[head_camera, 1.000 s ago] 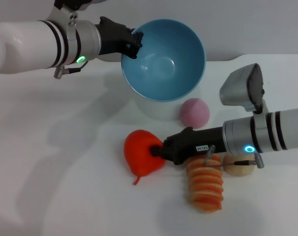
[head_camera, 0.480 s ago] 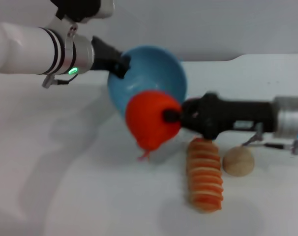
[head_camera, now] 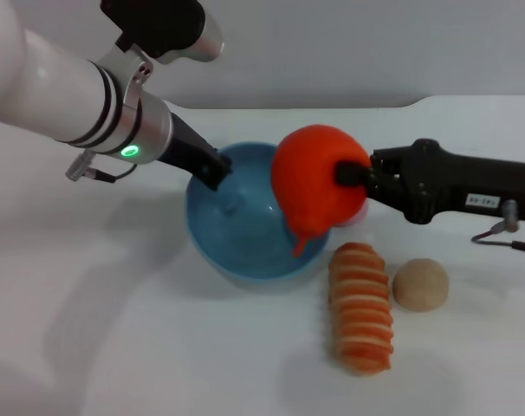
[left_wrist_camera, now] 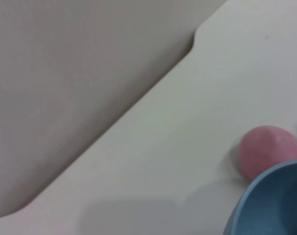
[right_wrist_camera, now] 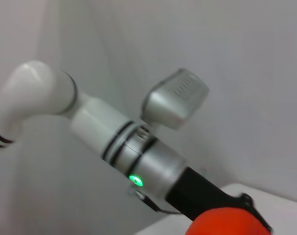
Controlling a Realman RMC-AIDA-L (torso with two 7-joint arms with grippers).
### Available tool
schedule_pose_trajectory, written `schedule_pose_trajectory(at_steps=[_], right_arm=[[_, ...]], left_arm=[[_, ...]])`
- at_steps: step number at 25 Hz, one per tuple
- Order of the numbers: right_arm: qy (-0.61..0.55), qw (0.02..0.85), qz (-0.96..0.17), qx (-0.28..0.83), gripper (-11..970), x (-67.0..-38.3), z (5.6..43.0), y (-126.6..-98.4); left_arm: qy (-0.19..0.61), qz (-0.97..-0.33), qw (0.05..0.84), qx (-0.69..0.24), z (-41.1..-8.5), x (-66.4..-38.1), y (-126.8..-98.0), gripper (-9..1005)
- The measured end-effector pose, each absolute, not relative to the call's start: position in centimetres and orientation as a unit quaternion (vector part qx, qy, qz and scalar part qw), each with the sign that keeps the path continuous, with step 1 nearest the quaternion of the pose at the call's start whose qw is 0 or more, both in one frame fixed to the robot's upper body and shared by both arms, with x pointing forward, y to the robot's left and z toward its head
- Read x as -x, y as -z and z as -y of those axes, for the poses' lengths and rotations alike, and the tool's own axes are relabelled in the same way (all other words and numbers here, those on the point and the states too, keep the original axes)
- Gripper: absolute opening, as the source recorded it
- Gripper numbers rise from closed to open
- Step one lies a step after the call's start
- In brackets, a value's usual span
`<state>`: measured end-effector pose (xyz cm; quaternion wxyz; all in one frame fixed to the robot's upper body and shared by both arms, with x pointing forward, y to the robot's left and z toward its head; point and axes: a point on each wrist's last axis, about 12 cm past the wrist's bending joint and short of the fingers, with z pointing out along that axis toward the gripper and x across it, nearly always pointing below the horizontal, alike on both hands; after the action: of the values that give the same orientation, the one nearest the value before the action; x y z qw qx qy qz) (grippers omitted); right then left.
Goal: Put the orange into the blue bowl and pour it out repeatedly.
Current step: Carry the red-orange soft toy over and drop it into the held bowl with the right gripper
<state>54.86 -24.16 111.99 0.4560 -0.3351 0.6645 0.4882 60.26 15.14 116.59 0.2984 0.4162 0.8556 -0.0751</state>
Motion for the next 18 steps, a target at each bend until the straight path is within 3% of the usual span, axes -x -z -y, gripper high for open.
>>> schedule_pose_trajectory(at_steps=[5,13,18], right_arm=[[-0.485,0.435,-0.692,0.312,123,-55.4,23.4,-110.4],[-0.491,0.425,-0.695,0.309,192,-55.7,22.8,-110.1],[-0.493,0.433,-0.695,0.293,295,-55.3,23.5,-110.0]], left_arm=[[0.082,-0.849,0.283,-0.438,-13.9,-59.5,-116.4,50],[0.083,-0.851,0.28,-0.436,-13.6,-59.3,-115.9,64],[0.085,-0.851,0.281,-0.435,-13.6,-59.2,-115.8,74]])
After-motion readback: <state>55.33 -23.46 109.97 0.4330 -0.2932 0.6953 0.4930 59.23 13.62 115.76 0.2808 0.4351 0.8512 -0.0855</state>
